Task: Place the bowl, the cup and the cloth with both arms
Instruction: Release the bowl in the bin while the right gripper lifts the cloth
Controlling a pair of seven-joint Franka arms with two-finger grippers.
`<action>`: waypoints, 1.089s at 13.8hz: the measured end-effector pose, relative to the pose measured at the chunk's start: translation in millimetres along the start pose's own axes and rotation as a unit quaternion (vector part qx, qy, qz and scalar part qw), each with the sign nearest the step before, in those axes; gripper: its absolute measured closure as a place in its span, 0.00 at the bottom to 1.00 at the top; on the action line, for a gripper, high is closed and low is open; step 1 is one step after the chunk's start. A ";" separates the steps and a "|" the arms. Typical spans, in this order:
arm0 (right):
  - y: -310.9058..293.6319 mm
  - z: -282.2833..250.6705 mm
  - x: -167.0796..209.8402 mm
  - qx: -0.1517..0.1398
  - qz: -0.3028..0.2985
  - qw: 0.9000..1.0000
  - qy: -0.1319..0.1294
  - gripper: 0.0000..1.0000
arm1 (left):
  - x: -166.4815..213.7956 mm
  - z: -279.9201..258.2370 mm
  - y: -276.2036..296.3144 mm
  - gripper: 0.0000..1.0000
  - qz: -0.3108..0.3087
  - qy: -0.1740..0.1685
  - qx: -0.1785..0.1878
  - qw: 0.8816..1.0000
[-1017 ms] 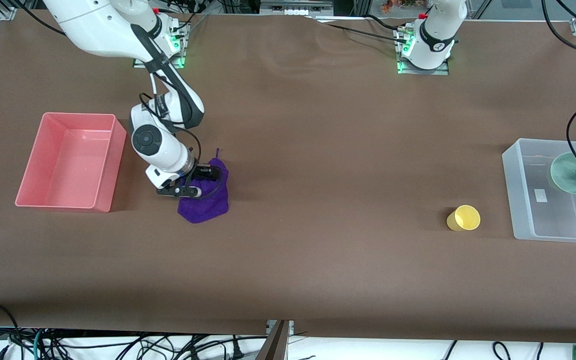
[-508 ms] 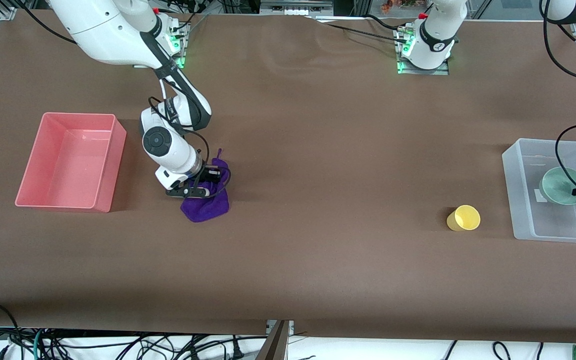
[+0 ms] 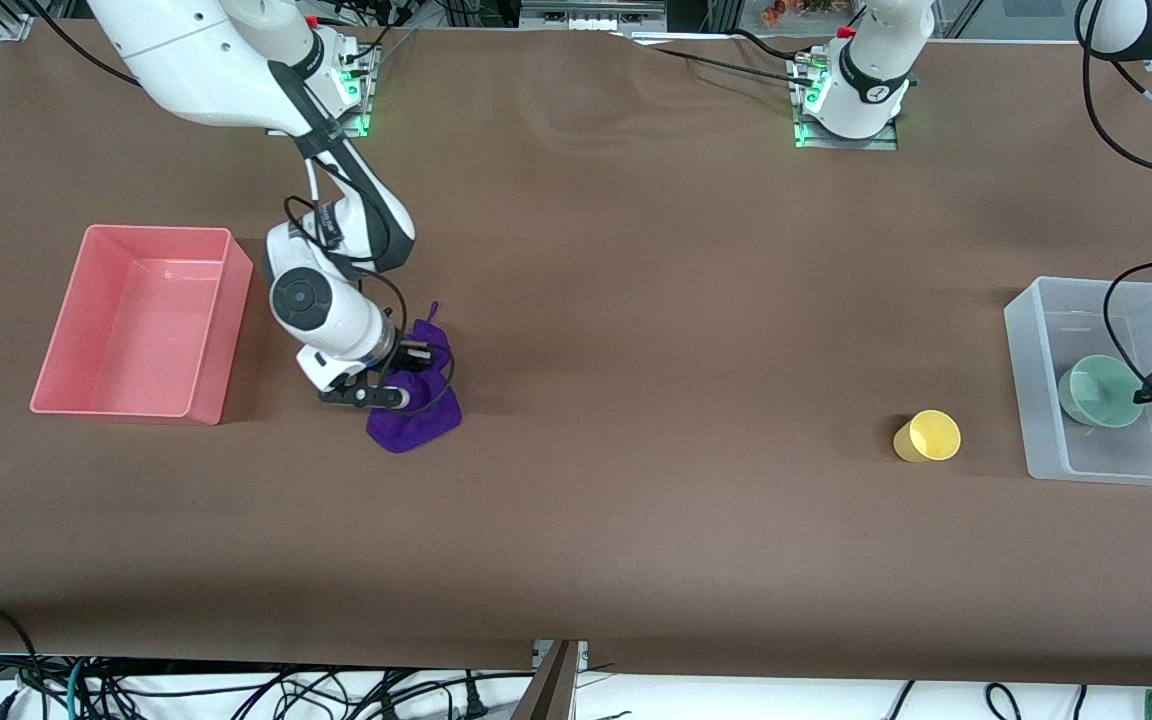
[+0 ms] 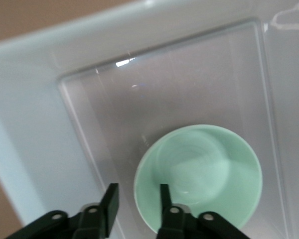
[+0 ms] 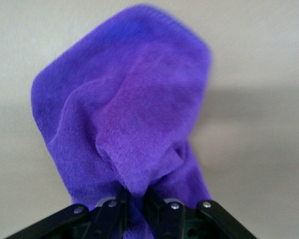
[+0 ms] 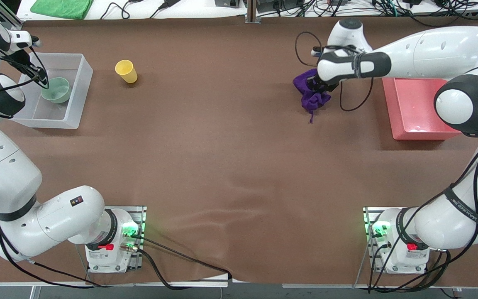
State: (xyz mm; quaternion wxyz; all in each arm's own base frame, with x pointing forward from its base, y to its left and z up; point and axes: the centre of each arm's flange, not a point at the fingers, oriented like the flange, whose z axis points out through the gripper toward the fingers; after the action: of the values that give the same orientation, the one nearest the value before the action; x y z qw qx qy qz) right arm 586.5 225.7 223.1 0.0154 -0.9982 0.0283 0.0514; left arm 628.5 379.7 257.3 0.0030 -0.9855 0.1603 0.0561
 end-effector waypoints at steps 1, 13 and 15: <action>11.6 -22.2 10.2 -0.010 -0.008 1.000 -0.007 0.88 | 2.9 -17.5 2.8 0.43 0.003 0.003 0.000 1.000; 306.5 -228.9 13.7 -0.071 -0.084 0.980 -0.168 0.88 | 139.9 -94.4 237.2 0.00 -0.044 0.018 -0.107 0.993; 348.3 -220.4 5.3 -0.065 -0.073 0.978 -0.183 0.88 | 144.5 -65.8 234.5 0.02 -0.052 0.027 -0.109 0.992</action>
State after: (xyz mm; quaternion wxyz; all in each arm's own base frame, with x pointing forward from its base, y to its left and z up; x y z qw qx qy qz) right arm 594.0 -129.6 432.1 -0.0410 -0.9701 -0.0514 0.2338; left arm 697.7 110.0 309.4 -0.1062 -0.9880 0.1021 0.0464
